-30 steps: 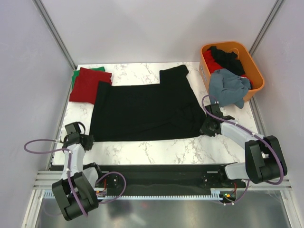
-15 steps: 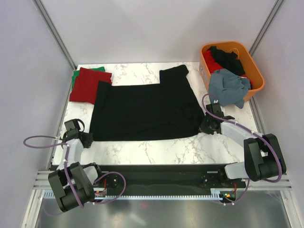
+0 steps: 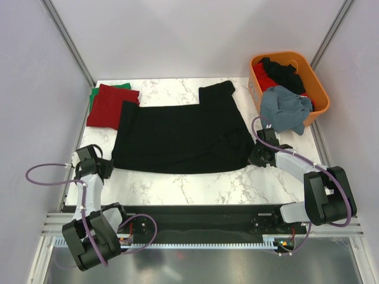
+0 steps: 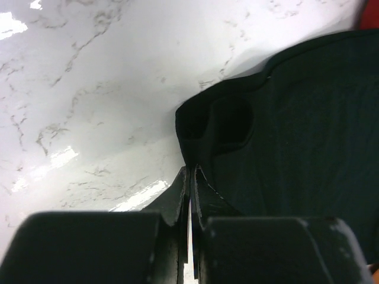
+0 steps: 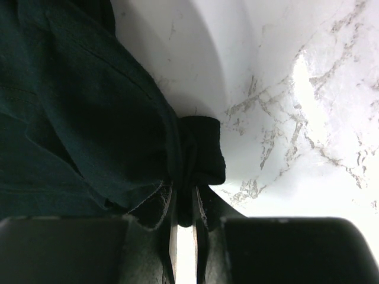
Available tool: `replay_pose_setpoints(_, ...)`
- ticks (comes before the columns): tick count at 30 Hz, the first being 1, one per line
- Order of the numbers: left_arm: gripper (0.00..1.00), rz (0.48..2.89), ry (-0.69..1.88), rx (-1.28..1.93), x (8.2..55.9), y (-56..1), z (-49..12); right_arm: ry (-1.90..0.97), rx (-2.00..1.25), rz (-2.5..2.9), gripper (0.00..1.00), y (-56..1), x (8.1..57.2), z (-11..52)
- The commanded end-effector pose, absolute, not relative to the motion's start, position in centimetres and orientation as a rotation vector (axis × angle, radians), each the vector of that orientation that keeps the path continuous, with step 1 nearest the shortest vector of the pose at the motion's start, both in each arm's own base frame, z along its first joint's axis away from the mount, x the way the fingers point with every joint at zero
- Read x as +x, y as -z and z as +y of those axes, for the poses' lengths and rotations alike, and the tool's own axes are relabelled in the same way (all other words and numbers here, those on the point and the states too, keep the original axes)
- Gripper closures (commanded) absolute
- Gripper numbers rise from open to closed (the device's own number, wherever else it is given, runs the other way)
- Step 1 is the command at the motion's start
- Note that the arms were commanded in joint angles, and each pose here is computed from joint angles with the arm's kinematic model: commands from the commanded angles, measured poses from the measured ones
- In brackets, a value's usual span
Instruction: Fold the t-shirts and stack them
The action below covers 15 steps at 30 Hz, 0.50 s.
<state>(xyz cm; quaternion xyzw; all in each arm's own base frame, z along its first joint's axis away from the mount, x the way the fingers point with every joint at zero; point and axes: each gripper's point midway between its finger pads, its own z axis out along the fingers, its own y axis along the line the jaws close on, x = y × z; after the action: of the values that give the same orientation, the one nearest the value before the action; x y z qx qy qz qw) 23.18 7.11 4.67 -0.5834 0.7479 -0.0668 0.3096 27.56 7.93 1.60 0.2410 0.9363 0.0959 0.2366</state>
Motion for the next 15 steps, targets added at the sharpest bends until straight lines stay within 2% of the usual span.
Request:
replay_pose_setpoints(1,0.98,1.947,0.182,-1.441,25.1,-7.1,8.0,-0.245,0.651,2.611,1.00,-1.2,26.9,7.8)
replay_pose_setpoints(4,0.98,1.978,0.184,-1.467,25.5,-6.5,8.0,-0.259,0.643,2.627,1.00,-1.8,27.5,8.2)
replay_pose_setpoints(6,0.98,2.004,0.274,-1.456,26.5,-7.1,7.1,-0.271,0.623,2.628,1.00,-2.9,28.6,8.6)
replay_pose_setpoints(9,0.98,2.028,0.343,-1.402,29.0,-10.7,7.1,-0.293,0.565,2.514,1.00,-9.6,32.3,8.9)
replay_pose_setpoints(10,0.98,1.999,0.333,-1.386,29.7,-13.7,7.7,-0.314,0.548,2.409,1.00,-14.2,33.7,8.7)
replay_pose_setpoints(11,0.98,1.963,0.317,-1.374,30.0,-15.4,8.2,-0.311,0.547,2.363,1.00,-16.2,34.1,8.5)
replay_pose_setpoints(13,0.98,1.882,0.310,-1.341,30.4,-18.8,9.0,-0.297,0.549,2.295,1.00,-19.9,34.0,7.8)
replay_pose_setpoints(15,0.98,1.848,0.310,-1.318,29.8,-20.5,8.8,-0.282,0.546,2.308,1.00,-20.1,33.2,7.5)
